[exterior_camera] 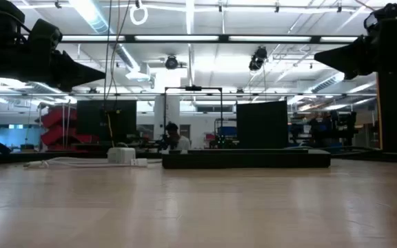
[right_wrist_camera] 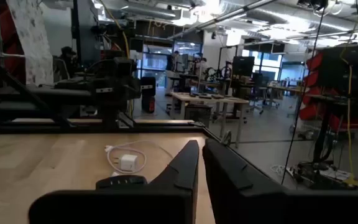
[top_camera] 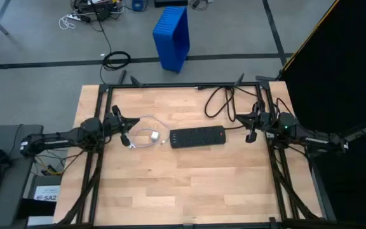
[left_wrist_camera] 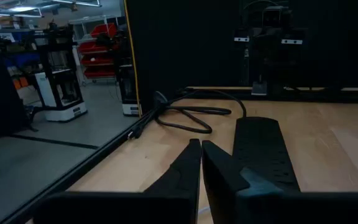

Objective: Insert USB
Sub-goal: Return to Home Position

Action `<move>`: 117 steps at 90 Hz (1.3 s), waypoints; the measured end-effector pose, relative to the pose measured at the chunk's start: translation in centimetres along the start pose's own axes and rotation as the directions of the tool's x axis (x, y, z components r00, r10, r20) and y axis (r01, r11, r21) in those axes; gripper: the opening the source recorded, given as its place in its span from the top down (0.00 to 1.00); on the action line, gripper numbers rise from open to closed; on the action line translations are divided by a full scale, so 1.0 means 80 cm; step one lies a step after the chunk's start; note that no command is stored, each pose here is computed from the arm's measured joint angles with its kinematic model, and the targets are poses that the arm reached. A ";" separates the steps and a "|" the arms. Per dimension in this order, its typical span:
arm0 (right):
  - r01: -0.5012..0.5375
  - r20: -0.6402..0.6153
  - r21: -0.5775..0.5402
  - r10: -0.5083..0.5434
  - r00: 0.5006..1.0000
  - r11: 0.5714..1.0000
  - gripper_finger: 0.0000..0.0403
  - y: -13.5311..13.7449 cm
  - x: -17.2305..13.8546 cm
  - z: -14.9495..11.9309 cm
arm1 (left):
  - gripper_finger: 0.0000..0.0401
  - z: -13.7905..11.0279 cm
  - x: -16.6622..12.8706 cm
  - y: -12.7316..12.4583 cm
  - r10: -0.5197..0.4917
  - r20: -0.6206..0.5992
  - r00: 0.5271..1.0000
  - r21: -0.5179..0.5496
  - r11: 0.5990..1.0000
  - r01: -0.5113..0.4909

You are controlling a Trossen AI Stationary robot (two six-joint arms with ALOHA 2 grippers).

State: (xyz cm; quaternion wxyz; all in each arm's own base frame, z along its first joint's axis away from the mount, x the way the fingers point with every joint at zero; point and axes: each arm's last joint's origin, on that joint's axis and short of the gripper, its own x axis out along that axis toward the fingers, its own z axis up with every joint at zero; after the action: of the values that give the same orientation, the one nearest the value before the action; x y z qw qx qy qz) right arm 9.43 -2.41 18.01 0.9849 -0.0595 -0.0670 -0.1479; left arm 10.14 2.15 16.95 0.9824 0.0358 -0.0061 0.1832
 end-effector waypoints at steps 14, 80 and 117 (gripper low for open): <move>0.000 0.000 0.000 0.000 1.000 1.000 0.99 0.000 0.000 0.000 | 1.00 0.000 0.000 0.000 0.000 0.000 1.000 0.000 1.000 0.000; 0.000 0.000 0.000 0.000 1.000 1.000 0.99 0.000 0.000 0.000 | 1.00 0.000 0.000 0.000 0.000 0.000 1.000 0.000 1.000 0.000; 0.001 0.000 0.000 -0.001 1.000 1.000 0.98 0.000 0.000 0.000 | 1.00 0.000 0.000 0.000 0.000 0.000 1.000 0.000 1.000 0.000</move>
State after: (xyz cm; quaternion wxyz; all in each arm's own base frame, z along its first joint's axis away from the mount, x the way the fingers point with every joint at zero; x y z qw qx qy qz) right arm 9.43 -2.41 18.01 0.9849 -0.0596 -0.0670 -0.1482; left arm 10.14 2.15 16.95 0.9824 0.0358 -0.0062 0.1832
